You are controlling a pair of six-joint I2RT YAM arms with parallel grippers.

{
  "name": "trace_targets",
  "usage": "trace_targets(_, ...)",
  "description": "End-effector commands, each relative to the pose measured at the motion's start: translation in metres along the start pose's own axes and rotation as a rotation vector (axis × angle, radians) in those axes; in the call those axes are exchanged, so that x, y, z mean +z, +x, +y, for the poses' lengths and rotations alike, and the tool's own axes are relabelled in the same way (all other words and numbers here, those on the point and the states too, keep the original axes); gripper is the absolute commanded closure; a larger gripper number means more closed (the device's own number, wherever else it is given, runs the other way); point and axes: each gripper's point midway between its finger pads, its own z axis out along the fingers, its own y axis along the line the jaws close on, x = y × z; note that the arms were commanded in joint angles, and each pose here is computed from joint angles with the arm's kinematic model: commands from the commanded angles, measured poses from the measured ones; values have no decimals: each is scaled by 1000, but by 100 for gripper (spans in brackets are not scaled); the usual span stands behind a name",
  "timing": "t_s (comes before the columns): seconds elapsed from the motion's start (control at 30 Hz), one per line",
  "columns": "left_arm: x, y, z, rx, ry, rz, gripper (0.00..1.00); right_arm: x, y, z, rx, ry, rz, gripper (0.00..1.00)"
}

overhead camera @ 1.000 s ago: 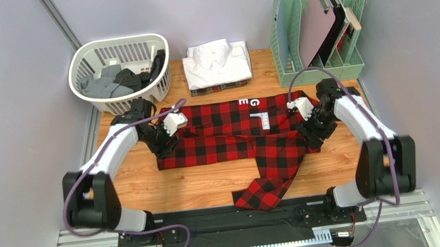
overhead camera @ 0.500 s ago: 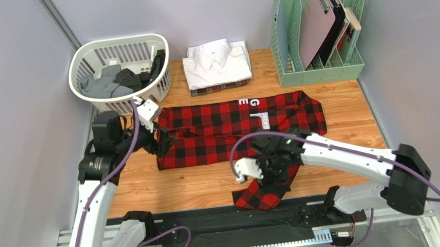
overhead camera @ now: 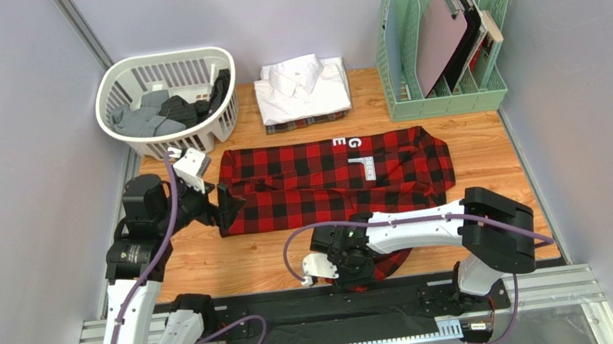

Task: Fold and stack the long sleeve shirts
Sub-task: Fold the shirt

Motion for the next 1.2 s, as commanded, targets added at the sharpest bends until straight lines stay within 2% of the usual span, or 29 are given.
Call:
trace_targets(0.0,-9,-9,-10,29,43,-13,9,-6,-17,-17,55,59,-79,85)
trace_targets(0.07,-9,0,-19,63,103,11,14,-35,-27,-27,100,21,-182,100)
trace_targets(0.13,-9,9,-24,112,150,29,15,-59,-35,-25,103,-58,-282,100)
trace_targets(0.17,-9,15,-31,120,194,38,15,-72,-28,-37,133,-71,-313,100)
trace_targets(0.23,-8,18,-35,133,229,34,14,-97,-39,-47,136,-115,-425,100)
trace_targets(0.3,-6,16,-49,196,347,11,13,-107,-32,-65,160,-137,-448,100)
trace_targets(0.4,11,24,-46,226,371,63,13,-114,-25,-80,209,-207,-478,99)
trace_targets(0.5,29,36,-40,282,379,154,13,-105,-7,-107,330,-240,-464,88)
trace_targets(0.53,31,37,-39,285,380,163,13,-101,-1,-119,356,-232,-446,73)
trace_targets(0.63,44,36,-29,259,357,193,13,-93,39,-152,470,-168,-368,57)
trace_targets(0.73,51,37,-24,231,330,204,13,-94,71,-176,539,-83,-325,54)
trace_targets(0.83,54,41,-21,217,308,202,13,-114,96,-199,610,50,-316,54)
trace_targets(1.0,55,49,-16,161,253,187,13,-151,69,-190,596,275,-384,46)
trace_targets(1.03,56,46,-17,122,245,178,13,-154,48,-188,560,313,-408,40)
trace_targets(1.1,54,44,-21,67,269,165,12,-154,36,-184,498,412,-394,33)
trace_targets(1.13,54,42,-23,40,275,162,12,-148,17,-174,412,425,-383,32)
trace_targets(1.17,52,39,-24,37,281,155,12,-134,22,-168,386,456,-318,30)
